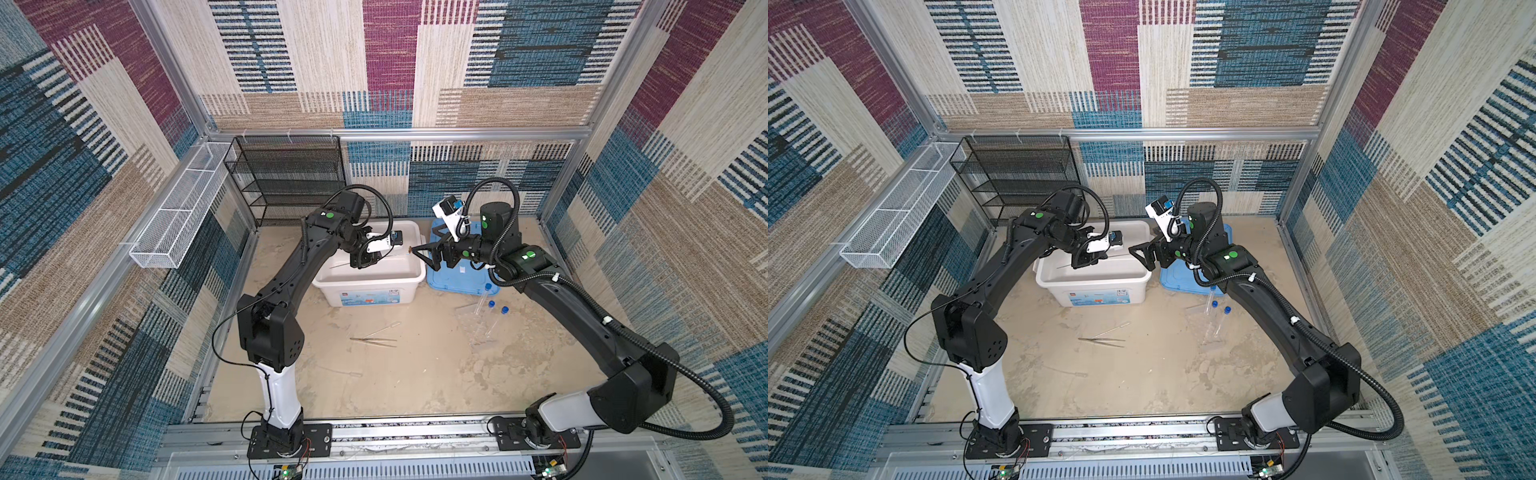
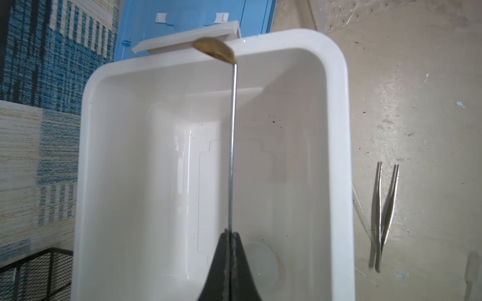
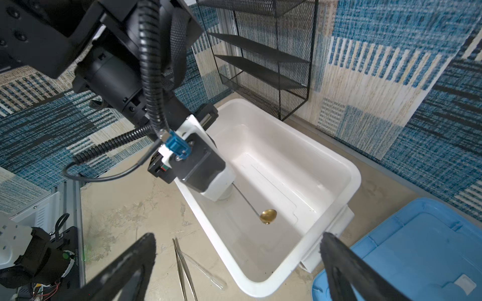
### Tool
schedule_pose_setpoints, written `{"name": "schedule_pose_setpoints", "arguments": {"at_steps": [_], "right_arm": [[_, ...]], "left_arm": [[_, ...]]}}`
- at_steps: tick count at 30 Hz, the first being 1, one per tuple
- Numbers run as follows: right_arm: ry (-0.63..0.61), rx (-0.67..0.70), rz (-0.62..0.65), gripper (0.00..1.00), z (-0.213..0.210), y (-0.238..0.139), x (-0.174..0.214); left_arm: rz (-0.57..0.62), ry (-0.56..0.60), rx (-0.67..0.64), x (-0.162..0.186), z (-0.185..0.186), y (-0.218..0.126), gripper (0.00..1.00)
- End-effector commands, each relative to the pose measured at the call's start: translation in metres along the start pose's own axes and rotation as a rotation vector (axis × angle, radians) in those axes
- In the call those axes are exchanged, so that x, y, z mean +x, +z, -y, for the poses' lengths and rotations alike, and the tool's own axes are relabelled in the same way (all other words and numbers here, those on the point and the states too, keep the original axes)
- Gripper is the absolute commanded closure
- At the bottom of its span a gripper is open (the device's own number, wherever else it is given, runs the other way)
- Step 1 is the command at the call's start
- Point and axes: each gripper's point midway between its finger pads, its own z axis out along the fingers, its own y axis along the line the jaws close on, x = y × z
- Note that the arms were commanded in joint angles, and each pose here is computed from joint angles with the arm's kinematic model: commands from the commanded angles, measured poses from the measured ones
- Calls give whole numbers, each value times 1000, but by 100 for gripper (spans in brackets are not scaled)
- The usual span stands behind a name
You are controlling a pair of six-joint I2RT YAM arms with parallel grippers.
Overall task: Organize the chemistry lab equipment
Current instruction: 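Lower the rod into the tub and open the left gripper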
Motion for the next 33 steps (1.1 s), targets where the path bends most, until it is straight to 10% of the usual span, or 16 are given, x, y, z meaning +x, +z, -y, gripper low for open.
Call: {"name": "schedule_pose_setpoints", "arguments": {"at_steps": [1,33], "right_arm": [[-8,6,-8,1,4,6,-1],[33,-29,-124,1,11,46,34]], "left_arm": [[-23,-5,57,8,7,12,100],[-140,-128,318,72,41,113,100]]}}
